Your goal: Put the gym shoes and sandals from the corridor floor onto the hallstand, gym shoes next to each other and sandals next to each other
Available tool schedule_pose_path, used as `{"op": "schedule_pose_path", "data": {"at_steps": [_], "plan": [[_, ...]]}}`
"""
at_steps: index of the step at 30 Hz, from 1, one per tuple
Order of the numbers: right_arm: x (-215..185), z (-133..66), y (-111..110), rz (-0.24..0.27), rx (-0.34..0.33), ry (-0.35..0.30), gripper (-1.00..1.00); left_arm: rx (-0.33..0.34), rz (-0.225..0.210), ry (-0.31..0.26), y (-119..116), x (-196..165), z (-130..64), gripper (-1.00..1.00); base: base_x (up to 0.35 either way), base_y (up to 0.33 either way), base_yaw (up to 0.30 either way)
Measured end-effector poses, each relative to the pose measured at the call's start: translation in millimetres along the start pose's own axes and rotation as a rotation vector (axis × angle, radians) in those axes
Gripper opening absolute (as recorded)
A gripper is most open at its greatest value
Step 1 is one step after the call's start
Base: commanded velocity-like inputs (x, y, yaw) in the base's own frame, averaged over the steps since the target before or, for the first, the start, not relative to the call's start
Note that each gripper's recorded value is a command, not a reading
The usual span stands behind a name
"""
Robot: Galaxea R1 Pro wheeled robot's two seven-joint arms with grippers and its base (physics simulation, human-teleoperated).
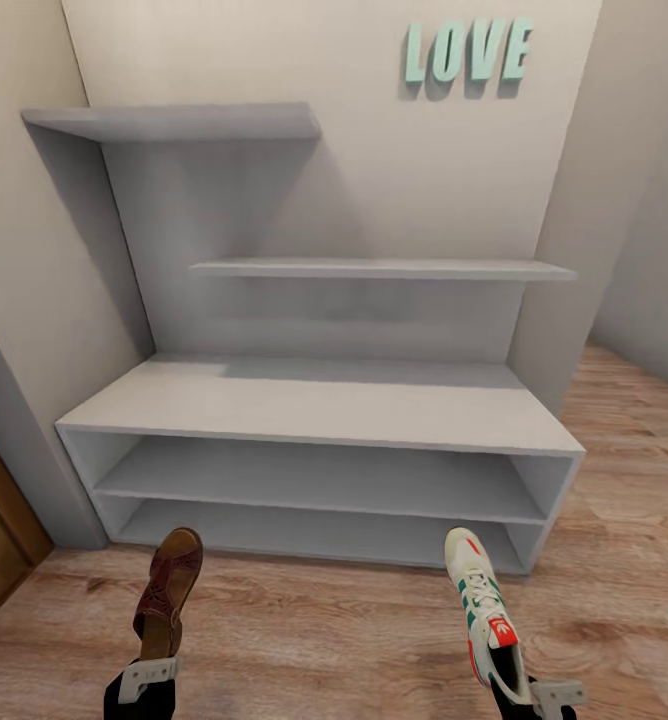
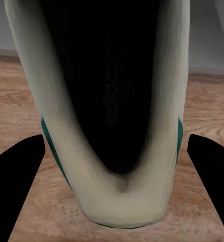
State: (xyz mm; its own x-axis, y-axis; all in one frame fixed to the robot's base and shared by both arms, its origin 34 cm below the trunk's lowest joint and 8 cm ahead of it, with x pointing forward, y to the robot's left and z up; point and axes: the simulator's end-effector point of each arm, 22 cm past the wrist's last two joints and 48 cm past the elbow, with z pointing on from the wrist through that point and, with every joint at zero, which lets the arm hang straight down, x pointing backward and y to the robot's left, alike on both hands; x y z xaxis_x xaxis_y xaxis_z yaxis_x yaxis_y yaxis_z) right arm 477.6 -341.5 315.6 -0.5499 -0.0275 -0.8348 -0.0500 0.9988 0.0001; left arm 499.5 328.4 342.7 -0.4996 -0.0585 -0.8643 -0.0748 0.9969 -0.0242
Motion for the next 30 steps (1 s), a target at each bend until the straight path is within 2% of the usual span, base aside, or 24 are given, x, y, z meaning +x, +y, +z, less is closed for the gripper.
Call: {"op": "schedule_pose_path", "data": {"at_steps": [16, 30], "plan": [[0.1, -0.2, -0.9, 0.000, 0.000, 0.001, -1.00, -0.001, 0.001, 0.000, 1.1, -0.2, 0.0, -1.00, -0.002, 0.000, 0.002], [0.7, -0.6, -3.9, -0.005, 0.002, 0.003, -1.00, -0.001, 0.001, -0.001, 1.2, -0.6, 0.2, -1.00, -0.256, 0.112, 0.000]]}}
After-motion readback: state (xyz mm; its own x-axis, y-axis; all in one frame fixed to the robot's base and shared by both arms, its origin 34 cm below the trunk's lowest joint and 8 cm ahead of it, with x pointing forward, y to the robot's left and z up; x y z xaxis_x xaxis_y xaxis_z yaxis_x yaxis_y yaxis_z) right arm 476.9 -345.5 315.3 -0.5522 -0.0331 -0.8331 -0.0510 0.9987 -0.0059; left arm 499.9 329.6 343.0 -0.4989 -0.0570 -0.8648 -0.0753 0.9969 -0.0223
